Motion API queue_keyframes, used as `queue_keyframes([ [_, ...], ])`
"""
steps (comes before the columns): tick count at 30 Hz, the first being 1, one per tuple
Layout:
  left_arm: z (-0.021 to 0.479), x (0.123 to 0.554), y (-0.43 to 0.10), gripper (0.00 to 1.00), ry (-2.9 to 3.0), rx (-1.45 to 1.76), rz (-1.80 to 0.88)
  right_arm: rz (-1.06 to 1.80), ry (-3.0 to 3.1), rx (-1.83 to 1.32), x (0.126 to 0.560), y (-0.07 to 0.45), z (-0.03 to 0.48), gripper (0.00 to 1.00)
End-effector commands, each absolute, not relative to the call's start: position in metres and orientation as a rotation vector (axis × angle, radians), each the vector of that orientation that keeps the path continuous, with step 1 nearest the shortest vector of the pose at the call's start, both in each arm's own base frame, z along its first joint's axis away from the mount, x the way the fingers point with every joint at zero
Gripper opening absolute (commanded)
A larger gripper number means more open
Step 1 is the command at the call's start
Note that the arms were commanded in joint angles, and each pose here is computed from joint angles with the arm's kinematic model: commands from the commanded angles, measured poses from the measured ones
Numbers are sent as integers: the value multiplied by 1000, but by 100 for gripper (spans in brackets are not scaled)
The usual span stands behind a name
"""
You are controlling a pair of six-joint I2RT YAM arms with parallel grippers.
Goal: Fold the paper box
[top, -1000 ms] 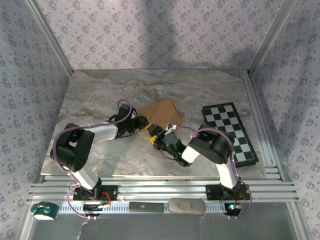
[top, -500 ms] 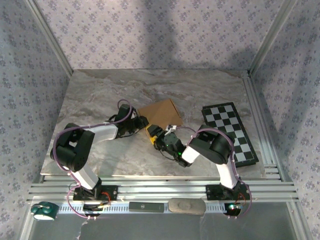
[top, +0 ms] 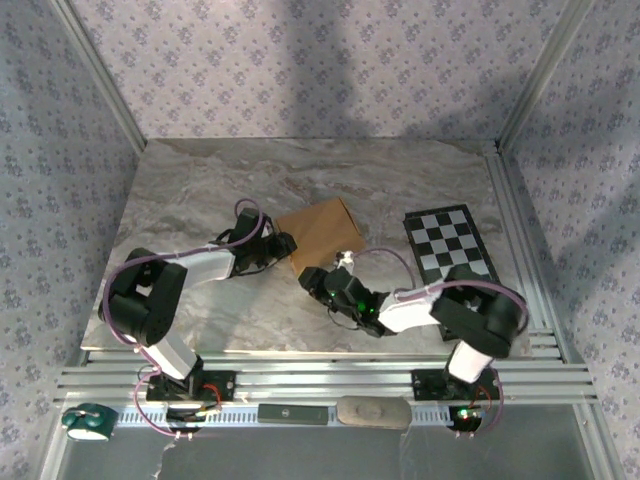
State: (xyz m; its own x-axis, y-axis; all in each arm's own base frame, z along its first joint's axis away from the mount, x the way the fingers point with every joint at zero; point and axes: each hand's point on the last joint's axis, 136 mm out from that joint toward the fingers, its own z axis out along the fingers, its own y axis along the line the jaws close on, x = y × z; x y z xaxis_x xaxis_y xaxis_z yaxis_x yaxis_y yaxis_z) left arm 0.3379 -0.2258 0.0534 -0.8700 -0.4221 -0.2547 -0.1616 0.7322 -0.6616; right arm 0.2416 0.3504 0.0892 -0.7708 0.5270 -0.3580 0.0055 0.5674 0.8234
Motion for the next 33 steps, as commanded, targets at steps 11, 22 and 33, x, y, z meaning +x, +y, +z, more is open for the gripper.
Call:
queue_keyframes([
  [11, 95, 334, -212, 47, 2483, -394, -853, 411, 2229, -110, 295, 230, 137, 39],
  [22, 95, 280, -245, 47, 2583, -208, -854, 600, 2521, -44, 371, 170, 122, 49],
  [33, 67, 266, -250, 40, 2652, -81, -686, 622, 2571, -135, 385, 195, 96, 46],
])
